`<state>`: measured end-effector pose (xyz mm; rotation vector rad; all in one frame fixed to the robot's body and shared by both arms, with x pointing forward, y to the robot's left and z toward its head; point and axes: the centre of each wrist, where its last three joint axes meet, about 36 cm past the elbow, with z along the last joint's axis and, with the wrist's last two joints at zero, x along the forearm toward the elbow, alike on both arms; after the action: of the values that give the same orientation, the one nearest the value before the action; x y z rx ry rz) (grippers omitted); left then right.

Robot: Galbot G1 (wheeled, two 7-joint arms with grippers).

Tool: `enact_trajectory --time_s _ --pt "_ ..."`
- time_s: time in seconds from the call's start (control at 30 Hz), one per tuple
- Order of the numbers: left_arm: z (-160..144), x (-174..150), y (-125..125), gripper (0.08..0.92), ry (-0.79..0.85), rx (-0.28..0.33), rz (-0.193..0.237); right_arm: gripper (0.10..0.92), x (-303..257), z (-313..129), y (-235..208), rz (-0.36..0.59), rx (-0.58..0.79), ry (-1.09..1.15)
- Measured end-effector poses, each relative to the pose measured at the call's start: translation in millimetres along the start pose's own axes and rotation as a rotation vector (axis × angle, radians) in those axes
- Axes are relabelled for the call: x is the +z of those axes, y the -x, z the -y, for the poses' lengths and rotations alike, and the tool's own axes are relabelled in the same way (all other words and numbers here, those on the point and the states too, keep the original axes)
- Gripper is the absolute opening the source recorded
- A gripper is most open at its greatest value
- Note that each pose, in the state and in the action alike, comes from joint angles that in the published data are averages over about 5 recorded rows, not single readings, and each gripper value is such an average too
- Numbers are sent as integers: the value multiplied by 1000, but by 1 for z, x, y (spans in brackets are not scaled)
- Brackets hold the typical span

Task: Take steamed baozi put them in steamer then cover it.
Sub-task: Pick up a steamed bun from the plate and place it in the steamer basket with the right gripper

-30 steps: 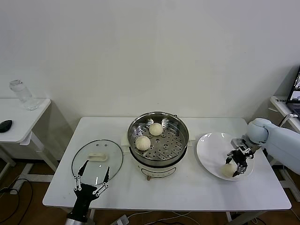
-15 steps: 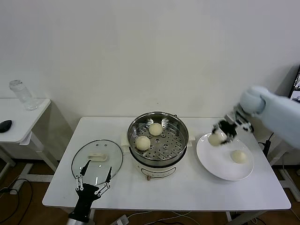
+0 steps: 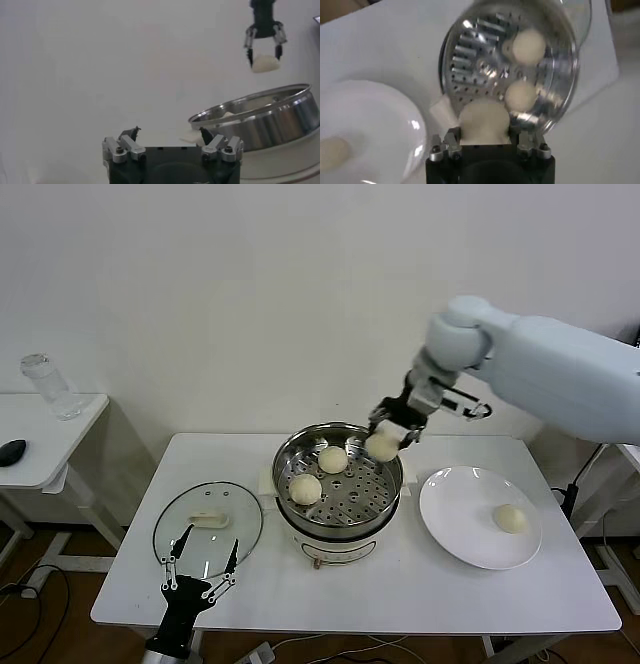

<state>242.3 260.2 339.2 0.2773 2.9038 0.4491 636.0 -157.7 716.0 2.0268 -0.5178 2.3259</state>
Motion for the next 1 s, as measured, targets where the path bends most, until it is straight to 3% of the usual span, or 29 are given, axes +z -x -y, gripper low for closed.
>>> enact_trajectory --time_s 0.4,1.0 --pt "-3 -1 -1 823 5 -12 4 653 -40 32 59 66 -76 -244" --pt "-9 -1 -3 823 15 -36 8 662 -61 40 113 91 -115 -381"
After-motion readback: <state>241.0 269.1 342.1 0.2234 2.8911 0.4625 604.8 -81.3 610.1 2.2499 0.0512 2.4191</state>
